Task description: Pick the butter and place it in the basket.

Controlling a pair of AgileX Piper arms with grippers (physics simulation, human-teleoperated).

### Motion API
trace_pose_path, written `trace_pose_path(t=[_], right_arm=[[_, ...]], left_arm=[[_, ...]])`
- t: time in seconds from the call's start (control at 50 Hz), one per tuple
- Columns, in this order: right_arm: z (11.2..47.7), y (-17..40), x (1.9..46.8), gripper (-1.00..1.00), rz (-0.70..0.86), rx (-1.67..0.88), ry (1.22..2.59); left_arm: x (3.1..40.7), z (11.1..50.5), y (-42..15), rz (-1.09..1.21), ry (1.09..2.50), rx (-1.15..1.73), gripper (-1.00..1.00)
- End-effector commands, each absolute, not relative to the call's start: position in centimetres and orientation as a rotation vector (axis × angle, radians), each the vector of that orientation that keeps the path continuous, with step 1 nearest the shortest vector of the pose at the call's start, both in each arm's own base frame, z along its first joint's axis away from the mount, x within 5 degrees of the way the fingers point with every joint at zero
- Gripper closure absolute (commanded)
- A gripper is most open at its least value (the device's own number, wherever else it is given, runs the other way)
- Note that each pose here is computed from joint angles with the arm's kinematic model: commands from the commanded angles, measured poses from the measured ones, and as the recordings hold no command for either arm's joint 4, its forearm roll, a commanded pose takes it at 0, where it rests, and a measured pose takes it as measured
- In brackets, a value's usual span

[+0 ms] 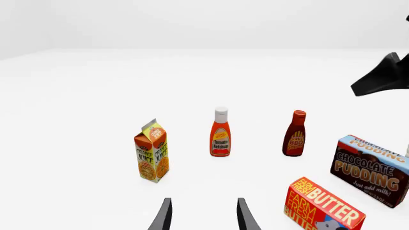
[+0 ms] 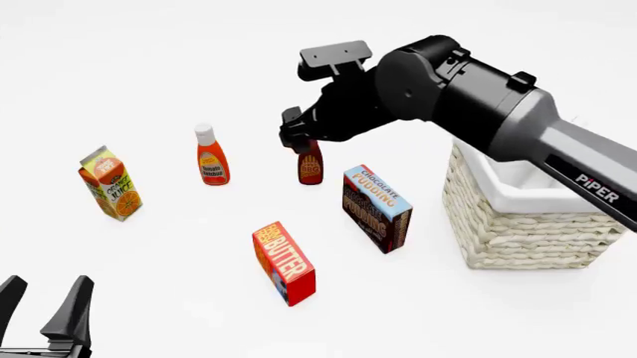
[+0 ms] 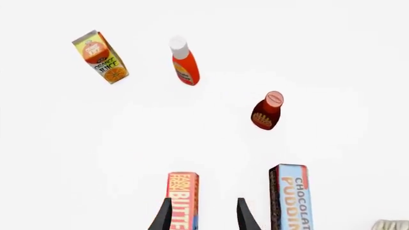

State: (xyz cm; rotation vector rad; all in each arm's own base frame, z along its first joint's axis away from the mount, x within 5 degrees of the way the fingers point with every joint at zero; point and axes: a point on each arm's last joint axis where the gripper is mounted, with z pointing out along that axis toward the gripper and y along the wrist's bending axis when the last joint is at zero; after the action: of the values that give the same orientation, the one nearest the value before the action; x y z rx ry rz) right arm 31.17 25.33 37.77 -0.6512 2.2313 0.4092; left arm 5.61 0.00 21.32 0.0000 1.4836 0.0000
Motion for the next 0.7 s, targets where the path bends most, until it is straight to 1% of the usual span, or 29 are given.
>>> trace_pose_path(t=[0.02,0.7], right_arm=[[37.0,26.2,31.4,-1.0,0.421,-0.646,2.248],[33.5,28.7,31.7,-1.0,0.444,-0.645,2.317]], left_arm=[[5.6,21.3,0.0,0.0,1.484,0.0,-1.0],[5.6,21.3,0.0,0.0,1.484,0.0,-1.0]])
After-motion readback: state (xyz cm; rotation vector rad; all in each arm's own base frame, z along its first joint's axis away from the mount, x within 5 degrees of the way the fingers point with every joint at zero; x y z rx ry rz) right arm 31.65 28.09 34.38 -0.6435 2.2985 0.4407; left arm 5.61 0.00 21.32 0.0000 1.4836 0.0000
